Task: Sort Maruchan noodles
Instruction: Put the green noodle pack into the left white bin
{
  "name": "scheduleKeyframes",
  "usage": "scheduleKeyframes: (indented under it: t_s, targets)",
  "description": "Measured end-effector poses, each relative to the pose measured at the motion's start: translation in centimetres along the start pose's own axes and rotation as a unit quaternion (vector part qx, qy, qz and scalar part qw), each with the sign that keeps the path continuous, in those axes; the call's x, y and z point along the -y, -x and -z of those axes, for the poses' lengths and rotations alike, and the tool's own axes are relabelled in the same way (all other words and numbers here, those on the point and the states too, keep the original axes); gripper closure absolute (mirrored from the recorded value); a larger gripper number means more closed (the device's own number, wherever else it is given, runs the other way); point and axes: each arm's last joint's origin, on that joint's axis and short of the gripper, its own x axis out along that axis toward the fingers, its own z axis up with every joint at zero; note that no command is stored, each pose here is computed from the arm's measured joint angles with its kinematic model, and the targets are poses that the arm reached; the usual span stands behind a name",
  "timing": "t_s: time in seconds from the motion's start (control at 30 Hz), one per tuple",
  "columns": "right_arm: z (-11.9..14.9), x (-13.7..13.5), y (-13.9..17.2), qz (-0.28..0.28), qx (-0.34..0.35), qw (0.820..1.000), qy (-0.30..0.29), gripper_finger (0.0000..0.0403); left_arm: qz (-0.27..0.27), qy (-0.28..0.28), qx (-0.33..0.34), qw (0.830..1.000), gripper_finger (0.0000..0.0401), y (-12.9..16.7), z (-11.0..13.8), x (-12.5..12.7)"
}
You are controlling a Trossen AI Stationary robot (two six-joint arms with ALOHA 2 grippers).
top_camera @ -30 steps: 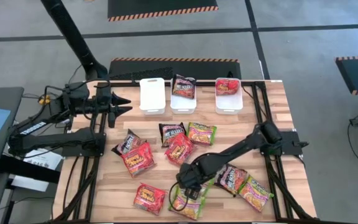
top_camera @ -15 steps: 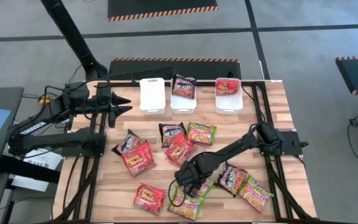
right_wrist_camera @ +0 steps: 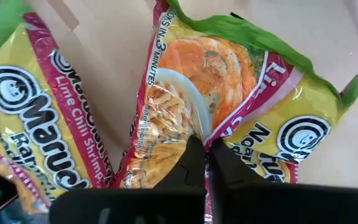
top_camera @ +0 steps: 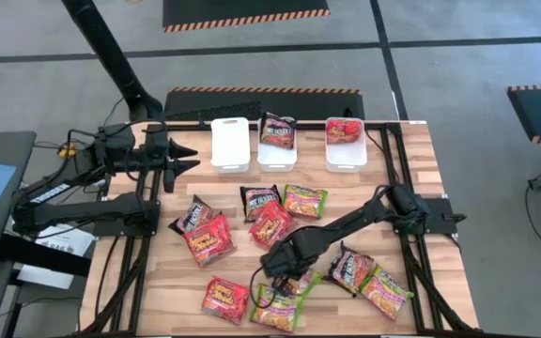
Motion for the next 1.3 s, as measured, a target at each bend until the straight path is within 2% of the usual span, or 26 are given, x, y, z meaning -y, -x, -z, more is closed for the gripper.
scheduleKeyframes:
  t_s: [0.23,0.43,0.57,0.8,0.93,1.07,1.3]
  targets:
    - [-0.6,-1.2,3.2,0.026,0.048,0.998,0.013,0.0398,-0.014,0.014,-0.002,1.000,0.0255,0.0,0.1,-0.1]
    - [-0.3,-1.2,4.9,0.052,0.045,0.998,0.008,0.0398,-0.019,0.037,-0.035,0.999,0.0254,-0.4,0.7,-0.2]
    - [-0.3,-1.3,6.2,0.062,0.047,0.997,0.016,0.0398,-0.021,0.075,-0.066,0.995,0.0242,-1.4,1.1,-0.3]
    - [-1.0,-1.1,9.7,0.081,0.077,0.993,0.038,0.0398,0.009,0.147,-0.115,0.982,0.0214,-3.5,1.6,-0.3]
    - [-2.3,-0.3,11.7,0.098,0.106,0.987,0.075,0.0398,0.023,0.207,-0.147,0.967,0.0213,-4.8,1.9,-0.3]
    - [-4.1,0.9,13.1,0.113,0.128,0.977,0.125,0.0398,0.010,0.266,-0.162,0.950,0.0213,-6.0,2.2,-0.4]
    - [-7.2,3.4,14.6,0.146,0.145,0.955,0.212,0.0398,0.012,0.307,-0.155,0.939,0.0214,-7.6,2.0,-0.5]
